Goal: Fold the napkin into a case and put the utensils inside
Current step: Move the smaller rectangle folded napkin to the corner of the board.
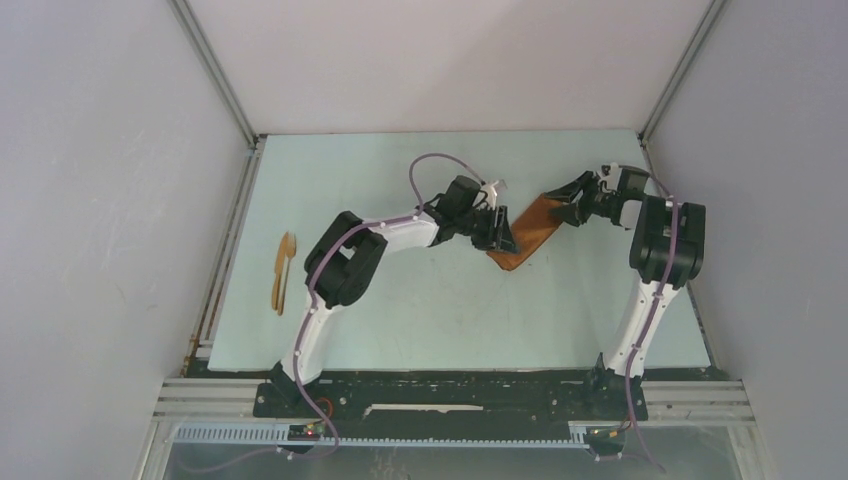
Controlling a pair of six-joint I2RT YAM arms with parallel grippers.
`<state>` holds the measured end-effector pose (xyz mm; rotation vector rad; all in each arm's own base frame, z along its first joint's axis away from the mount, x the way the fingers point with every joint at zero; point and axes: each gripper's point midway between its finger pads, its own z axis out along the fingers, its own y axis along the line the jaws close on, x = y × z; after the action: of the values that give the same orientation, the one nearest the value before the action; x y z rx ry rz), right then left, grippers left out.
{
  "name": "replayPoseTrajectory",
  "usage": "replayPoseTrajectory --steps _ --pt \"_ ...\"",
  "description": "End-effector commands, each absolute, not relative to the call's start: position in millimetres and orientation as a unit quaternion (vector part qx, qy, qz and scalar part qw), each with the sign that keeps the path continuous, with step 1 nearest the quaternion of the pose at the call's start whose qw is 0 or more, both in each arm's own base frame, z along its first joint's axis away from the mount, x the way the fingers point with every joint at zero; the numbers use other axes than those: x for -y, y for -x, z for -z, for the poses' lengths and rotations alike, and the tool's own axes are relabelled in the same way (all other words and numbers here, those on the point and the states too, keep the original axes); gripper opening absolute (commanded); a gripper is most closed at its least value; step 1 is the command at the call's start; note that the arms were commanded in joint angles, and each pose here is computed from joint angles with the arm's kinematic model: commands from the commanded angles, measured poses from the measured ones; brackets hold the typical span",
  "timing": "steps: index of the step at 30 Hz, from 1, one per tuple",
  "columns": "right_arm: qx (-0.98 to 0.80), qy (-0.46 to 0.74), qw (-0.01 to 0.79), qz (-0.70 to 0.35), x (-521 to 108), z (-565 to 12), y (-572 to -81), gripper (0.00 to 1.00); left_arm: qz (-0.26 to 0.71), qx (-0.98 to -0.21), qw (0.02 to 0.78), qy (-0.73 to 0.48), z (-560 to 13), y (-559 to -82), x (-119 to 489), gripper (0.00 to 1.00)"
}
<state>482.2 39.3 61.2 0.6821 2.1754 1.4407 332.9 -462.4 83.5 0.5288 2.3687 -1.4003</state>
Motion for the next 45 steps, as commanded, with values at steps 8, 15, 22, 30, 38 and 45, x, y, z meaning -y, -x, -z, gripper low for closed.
replayPoseTrajectory --steps 8,15,22,30,38,45 --pt "-0.790 -0.230 0.264 -0.503 -14 -97 -492 0.67 0.482 -0.847 0.157 -0.158 -63 -354 454 0.51" --pt "-0.840 -0.233 0.252 -0.421 -20 -114 -449 0.67 0.513 -0.824 0.184 -0.155 -136 -335 444 0.59" --pt "-0.852 -0.238 0.308 -0.349 -9 -142 -398 0.68 0.555 -0.809 0.183 0.072 -131 -304 402 0.67" --pt "-0.843 -0.220 0.341 -0.354 -16 -177 -376 0.68 0.567 -0.771 0.172 0.232 -91 -332 419 0.56" --pt "-0.825 -0.200 0.369 -0.379 -35 -211 -367 0.67 0.524 -0.774 0.211 0.285 -48 -366 442 0.52" --pt "-0.810 -0.182 0.404 -0.384 -42 -242 -357 0.68 0.556 -0.742 0.218 0.304 -51 -405 482 0.39"
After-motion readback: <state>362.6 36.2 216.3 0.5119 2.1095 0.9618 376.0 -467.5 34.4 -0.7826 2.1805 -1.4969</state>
